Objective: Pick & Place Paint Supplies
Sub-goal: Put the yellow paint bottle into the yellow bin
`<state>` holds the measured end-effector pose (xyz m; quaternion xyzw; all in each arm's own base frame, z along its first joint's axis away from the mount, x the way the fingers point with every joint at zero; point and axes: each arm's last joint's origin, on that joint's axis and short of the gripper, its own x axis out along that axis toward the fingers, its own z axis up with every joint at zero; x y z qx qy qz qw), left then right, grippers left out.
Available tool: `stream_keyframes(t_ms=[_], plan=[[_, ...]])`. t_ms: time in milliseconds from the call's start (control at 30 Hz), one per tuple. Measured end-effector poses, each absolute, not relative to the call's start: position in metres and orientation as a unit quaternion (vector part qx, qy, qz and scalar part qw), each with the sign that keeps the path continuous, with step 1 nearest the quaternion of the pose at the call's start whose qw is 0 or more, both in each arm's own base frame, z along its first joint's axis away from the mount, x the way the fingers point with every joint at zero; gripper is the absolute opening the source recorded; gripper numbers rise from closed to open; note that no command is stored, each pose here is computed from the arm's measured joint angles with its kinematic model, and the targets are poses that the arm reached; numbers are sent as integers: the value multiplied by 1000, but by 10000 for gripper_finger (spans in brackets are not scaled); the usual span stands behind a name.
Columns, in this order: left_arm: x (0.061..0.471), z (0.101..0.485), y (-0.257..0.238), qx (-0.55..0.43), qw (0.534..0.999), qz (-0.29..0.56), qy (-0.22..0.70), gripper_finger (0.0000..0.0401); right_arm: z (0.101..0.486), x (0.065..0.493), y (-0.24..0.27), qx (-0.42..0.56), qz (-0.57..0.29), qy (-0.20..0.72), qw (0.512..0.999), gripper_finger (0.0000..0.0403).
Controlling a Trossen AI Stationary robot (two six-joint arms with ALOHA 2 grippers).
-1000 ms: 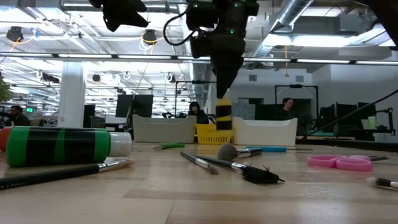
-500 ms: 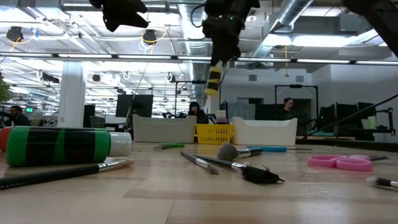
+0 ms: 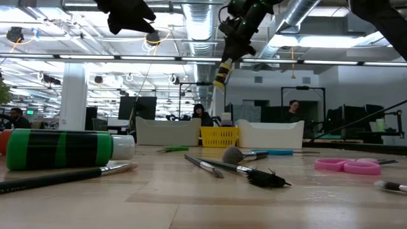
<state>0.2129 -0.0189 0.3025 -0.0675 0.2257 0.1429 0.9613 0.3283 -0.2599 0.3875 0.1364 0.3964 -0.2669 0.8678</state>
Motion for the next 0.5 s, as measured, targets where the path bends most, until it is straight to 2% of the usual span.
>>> stream_keyframes(t_ms=[267,500], plan=[[215,305,-13,-82,961,157,211,195,389,311,-292,167,-299,352,871,111],[216,307,-11,-92,963,162,197,195,332,344,-321,201,-273,400,851,111]])
